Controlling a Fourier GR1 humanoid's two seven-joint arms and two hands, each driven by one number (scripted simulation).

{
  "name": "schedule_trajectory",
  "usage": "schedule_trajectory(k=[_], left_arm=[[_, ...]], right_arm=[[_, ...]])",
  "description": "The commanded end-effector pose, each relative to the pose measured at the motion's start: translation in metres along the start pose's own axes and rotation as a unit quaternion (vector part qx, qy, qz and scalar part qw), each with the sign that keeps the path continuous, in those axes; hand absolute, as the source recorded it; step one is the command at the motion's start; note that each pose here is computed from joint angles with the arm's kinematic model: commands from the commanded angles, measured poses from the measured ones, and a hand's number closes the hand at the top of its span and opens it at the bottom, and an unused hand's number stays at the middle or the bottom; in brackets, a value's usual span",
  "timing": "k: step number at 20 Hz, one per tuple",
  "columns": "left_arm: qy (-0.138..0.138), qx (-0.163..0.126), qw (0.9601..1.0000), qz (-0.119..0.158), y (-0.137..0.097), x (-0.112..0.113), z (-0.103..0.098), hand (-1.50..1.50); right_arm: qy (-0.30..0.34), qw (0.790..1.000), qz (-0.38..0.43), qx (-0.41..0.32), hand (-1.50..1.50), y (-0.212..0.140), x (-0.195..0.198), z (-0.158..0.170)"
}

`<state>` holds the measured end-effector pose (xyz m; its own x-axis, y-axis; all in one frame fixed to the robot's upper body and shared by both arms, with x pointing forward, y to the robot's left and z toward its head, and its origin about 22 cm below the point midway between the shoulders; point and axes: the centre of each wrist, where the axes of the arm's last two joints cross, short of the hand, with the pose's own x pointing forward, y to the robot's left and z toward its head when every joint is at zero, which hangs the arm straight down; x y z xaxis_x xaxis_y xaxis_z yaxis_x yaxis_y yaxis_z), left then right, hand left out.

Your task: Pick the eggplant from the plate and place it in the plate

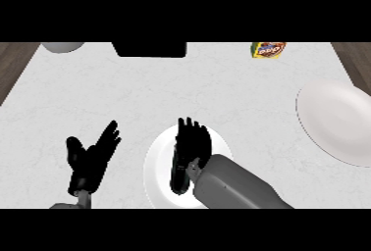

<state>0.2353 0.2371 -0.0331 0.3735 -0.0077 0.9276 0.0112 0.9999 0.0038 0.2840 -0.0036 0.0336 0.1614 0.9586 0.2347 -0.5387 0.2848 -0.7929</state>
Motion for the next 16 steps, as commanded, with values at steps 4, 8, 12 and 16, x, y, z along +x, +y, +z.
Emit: schedule_trajectory(k=[4,8,12,16], left_arm=[[-0.009,0.006,0.9999,-0.003,-0.004,0.007,-0.009,0.00],[-0.003,-0.014,0.9999,-0.003,-0.010,-0.006,-0.002,0.00],[-0.007,-0.005,0.9999,-0.006,0.016,0.004,0.006,0.00],[-0.003,-0.001,1.0000,-0.004,-0.009,-0.011,0.006,0.00]], right_arm=[[0.043,0.999,0.005,0.018,-1.50,0.018,-0.015,-0.021],[0.046,0.998,0.016,0.032,-1.50,0.034,-0.007,-0.012],[0.024,0.995,0.058,0.072,1.50,0.025,-0.008,-0.019],[0.012,0.995,0.086,0.043,1.50,0.030,-0.007,-0.019]])
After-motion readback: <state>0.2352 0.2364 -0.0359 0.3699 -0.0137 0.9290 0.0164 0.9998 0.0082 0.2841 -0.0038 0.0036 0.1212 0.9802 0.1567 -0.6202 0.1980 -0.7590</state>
